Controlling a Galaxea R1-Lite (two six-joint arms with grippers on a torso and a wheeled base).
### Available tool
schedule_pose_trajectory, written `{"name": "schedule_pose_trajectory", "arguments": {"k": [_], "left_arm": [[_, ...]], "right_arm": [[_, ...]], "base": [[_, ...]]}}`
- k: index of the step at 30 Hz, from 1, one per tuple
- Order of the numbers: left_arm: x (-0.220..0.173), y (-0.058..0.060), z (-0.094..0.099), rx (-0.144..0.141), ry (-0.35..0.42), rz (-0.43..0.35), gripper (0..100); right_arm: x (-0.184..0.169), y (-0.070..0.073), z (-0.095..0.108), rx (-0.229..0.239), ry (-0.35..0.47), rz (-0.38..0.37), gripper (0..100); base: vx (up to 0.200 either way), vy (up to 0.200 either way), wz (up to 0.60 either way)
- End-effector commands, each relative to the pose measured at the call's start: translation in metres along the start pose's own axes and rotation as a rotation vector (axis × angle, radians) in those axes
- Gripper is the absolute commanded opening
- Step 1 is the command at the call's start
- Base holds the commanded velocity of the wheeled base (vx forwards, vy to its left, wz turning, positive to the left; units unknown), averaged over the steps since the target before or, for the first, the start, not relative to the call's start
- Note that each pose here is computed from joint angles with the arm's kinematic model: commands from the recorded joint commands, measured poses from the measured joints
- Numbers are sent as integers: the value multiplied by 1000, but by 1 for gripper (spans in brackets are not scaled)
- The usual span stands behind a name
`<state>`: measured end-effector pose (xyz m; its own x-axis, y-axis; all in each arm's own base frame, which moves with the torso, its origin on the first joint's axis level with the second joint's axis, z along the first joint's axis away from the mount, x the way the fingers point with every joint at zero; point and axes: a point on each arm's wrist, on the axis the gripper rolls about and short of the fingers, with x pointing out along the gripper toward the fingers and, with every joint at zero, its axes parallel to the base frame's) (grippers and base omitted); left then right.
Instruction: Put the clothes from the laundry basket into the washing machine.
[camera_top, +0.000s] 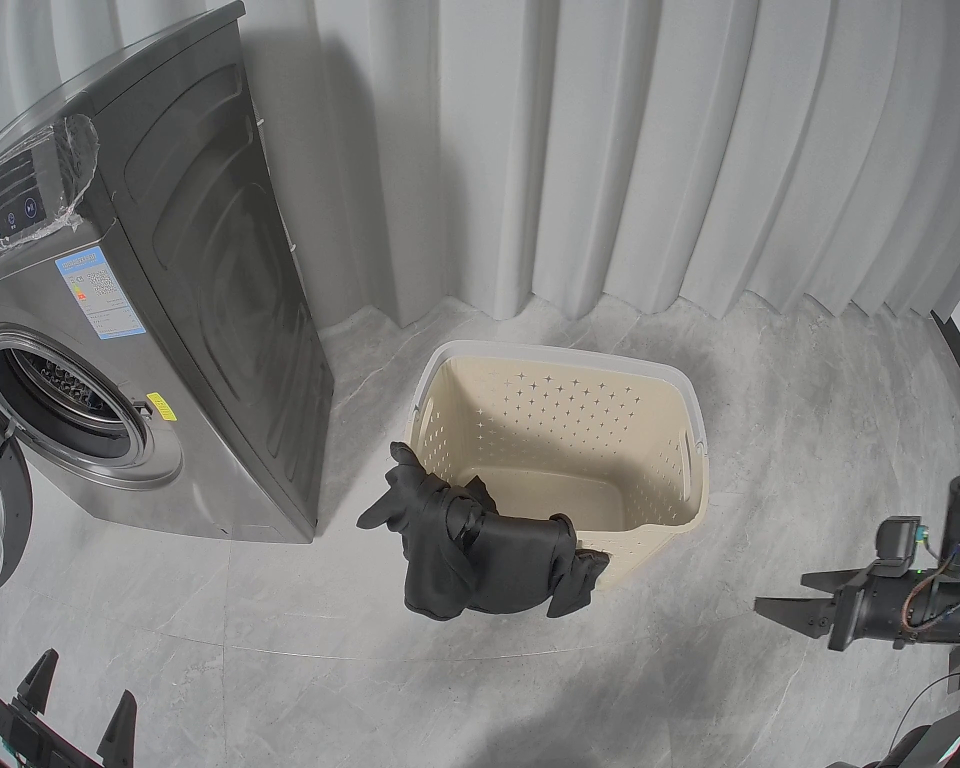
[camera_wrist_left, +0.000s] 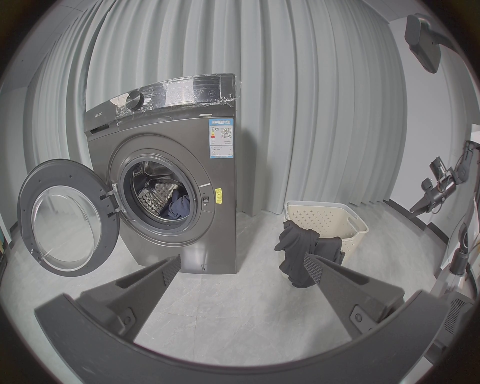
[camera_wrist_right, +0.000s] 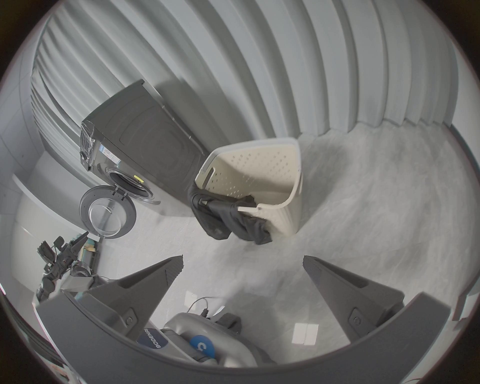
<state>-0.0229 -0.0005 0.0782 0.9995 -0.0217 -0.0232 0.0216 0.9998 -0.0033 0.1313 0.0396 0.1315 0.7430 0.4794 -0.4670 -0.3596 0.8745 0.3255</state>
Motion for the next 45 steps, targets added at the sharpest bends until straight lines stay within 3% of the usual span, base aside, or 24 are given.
{"name": "schedule_pose_trajectory", "arguments": {"k": [1,8,21,33,36,38,45], "left_arm": [[0,0,-2,0,-6,-1,100],[0,0,-2,-2,-6,-1,100],[0,0,-2,-3,-6,-1,100],[0,0,-2,-5,-6,-1,100],[0,0,-2,-5,-6,-1,100],[0,0,-2,-5,-6,-1,100],[0,0,-2,-6,-6,-1,100]], "right_arm": [[61,1,-12,48,178,52,100],[89,20,-21,-28,166,-13,100],[140,38,-28,-72,60,-67,100],[201,52,-27,-3,22,-118,100],[203,52,-28,0,22,-121,100],[227,50,-28,5,13,-136,100],[254,52,-29,4,1,-131,100]], "base": [[0,0,0],[0,0,0],[0,0,0],[0,0,0],[0,0,0],[0,0,0],[0,0,0]]}}
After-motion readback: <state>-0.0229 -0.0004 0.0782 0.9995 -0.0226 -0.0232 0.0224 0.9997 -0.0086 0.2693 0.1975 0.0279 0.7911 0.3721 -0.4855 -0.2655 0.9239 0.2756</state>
